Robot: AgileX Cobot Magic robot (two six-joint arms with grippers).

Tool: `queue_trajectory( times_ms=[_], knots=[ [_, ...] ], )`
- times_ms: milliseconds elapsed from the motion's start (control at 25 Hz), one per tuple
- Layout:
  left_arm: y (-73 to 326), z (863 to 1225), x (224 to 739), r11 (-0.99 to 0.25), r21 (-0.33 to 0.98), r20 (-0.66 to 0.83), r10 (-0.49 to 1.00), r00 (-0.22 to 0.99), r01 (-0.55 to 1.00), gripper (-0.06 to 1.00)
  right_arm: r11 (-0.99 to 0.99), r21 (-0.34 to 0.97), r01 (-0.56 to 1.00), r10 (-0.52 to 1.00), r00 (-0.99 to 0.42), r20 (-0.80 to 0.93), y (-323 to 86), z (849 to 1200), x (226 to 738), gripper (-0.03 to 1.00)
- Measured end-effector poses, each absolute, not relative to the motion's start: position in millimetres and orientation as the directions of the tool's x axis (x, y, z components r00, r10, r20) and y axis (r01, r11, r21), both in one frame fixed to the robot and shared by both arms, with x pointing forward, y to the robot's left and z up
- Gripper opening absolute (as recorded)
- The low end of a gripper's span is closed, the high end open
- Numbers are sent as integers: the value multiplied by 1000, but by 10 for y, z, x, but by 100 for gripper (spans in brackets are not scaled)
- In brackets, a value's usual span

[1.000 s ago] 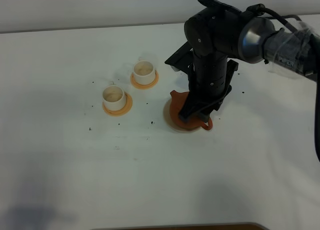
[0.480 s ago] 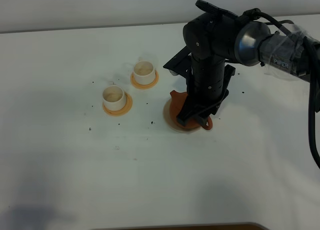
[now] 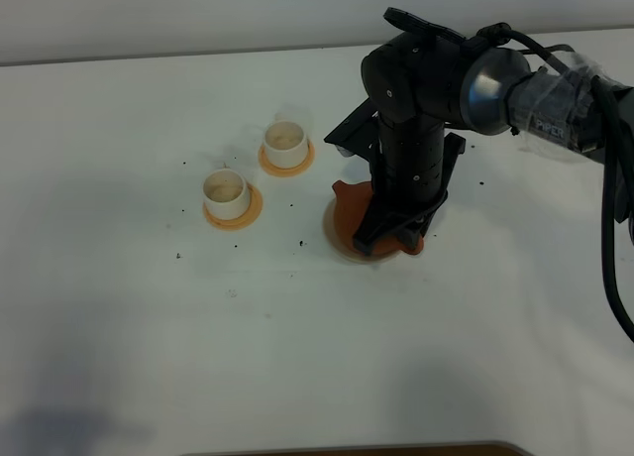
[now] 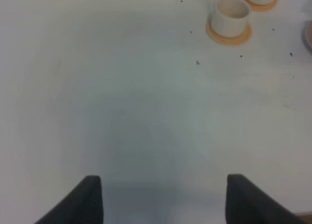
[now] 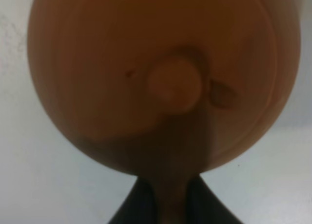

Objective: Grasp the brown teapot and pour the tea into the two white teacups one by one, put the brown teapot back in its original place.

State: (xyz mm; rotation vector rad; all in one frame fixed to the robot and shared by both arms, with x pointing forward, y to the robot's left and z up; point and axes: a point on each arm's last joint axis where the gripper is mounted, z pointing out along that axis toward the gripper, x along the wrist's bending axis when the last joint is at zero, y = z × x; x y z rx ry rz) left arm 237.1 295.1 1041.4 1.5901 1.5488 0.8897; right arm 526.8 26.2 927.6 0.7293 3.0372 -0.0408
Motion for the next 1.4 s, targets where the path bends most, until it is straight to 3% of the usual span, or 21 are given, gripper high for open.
queue_trajectory(
  times_ms=[880, 1400],
  knots=[
    [2951, 10414, 2371, -5, 871, -13, 999, 34, 492, 57, 896, 12, 444, 444, -896, -13, 238, 9516, 5224, 13],
    [2951, 10414, 2371, -5, 871, -13, 999, 34, 492, 57, 893, 99, 439, 444, -895, -39, 252, 9695, 5239, 13]
  ],
)
